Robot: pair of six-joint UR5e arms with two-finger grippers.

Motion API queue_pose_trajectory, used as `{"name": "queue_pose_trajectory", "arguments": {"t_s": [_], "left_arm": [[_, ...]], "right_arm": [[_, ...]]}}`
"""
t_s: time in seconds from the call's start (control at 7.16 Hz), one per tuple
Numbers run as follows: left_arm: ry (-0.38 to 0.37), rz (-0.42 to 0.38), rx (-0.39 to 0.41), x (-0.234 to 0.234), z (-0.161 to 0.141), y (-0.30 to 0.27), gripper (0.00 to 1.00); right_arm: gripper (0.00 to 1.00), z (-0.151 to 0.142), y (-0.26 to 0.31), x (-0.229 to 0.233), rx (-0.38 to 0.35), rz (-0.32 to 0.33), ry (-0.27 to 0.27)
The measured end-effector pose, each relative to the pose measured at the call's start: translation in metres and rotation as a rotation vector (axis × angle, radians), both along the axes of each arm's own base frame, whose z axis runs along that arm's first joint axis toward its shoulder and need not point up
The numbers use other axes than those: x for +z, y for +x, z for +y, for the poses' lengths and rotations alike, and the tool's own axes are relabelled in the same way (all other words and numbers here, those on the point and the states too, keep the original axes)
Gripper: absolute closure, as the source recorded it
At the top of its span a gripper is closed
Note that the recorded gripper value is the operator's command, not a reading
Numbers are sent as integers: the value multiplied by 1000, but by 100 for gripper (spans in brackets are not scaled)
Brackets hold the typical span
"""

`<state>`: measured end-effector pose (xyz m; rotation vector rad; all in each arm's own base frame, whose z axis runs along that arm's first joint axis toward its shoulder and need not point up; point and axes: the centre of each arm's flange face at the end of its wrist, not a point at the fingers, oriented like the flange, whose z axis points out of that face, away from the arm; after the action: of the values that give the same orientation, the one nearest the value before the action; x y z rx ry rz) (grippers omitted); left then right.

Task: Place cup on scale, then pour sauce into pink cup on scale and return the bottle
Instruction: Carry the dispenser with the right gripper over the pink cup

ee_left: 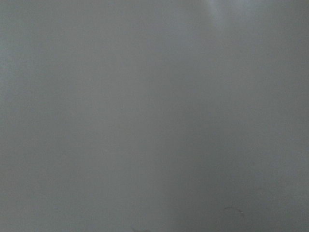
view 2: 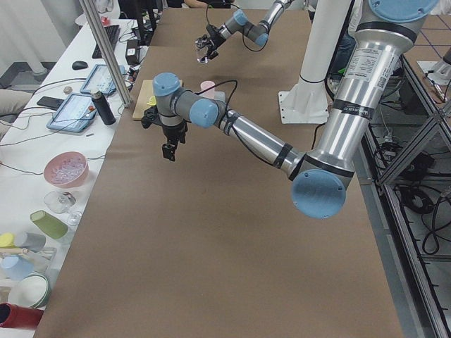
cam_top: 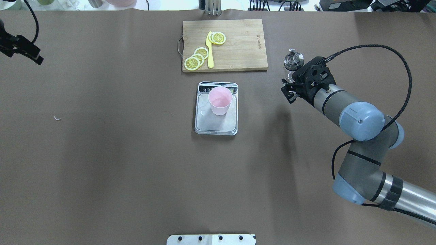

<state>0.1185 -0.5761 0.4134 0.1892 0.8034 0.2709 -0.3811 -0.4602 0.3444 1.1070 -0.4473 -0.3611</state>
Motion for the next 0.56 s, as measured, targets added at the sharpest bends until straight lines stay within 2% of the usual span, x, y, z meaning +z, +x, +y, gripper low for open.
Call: {"name": "queue_pose_trajectory", "arguments": {"t_s": [0.28,0.56], "left_arm": [[18,23,44,31,13,-27,3],[21,22,54,49,22,-43,3]], "right_arm": [[97,15,2,-23,0,224,4],[97,35,-37,-51,0,408,2]]}}
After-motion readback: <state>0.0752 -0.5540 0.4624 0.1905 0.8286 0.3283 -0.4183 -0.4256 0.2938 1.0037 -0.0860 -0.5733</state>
